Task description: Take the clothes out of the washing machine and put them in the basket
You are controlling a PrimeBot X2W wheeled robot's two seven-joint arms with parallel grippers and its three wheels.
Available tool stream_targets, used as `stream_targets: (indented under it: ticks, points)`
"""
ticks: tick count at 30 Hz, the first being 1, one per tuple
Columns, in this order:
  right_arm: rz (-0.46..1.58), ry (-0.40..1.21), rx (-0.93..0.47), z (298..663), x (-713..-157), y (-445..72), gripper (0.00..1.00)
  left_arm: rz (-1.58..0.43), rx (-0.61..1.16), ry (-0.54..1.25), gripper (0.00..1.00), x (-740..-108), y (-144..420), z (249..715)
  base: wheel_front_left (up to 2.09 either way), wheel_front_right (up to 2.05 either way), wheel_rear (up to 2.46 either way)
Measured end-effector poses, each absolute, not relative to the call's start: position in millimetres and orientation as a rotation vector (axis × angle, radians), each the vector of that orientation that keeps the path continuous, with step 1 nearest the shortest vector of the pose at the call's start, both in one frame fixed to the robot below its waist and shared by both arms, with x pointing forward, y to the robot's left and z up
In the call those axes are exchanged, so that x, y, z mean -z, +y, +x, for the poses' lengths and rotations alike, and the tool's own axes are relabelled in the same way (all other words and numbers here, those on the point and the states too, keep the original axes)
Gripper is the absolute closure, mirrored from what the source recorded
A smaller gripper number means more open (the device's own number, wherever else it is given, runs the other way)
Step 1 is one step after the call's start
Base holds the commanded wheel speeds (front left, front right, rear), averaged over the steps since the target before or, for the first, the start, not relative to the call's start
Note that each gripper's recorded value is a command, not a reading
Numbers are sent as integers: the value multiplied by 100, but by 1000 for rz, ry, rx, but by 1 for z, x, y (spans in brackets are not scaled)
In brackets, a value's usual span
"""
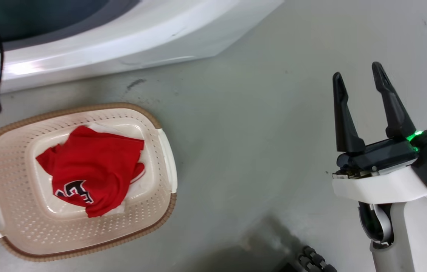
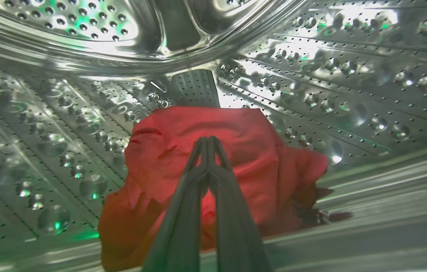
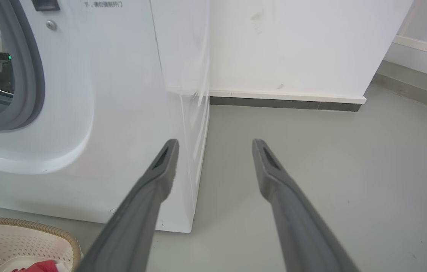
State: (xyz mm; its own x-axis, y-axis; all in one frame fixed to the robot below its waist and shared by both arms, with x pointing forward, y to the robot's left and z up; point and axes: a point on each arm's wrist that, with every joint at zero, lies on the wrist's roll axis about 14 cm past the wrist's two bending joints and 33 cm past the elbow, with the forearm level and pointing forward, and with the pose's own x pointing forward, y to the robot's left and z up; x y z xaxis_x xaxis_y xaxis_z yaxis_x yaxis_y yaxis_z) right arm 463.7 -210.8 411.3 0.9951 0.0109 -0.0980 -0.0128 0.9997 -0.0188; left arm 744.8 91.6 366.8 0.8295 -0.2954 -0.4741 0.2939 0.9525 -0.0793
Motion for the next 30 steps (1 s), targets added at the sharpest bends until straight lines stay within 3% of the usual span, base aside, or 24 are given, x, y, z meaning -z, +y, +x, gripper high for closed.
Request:
stream_targets:
  ticks: [6,7,8,30]
  points:
    - [-14,76,-41,466,-419,-200,0,5,339,516,100,-381,88,734,0,0,0]
    - [-14,76,-43,466,-419,-199,0,3,344,517,73,-381,87,734,0,0,0]
    - [-14,78,-45,466,-418,-199,0,0,348,531,0,-380,87,733,0,0,0]
    - [-3,156,29,452,-398,-223,0,45,367,855,0,-316,79,749,0,0,0]
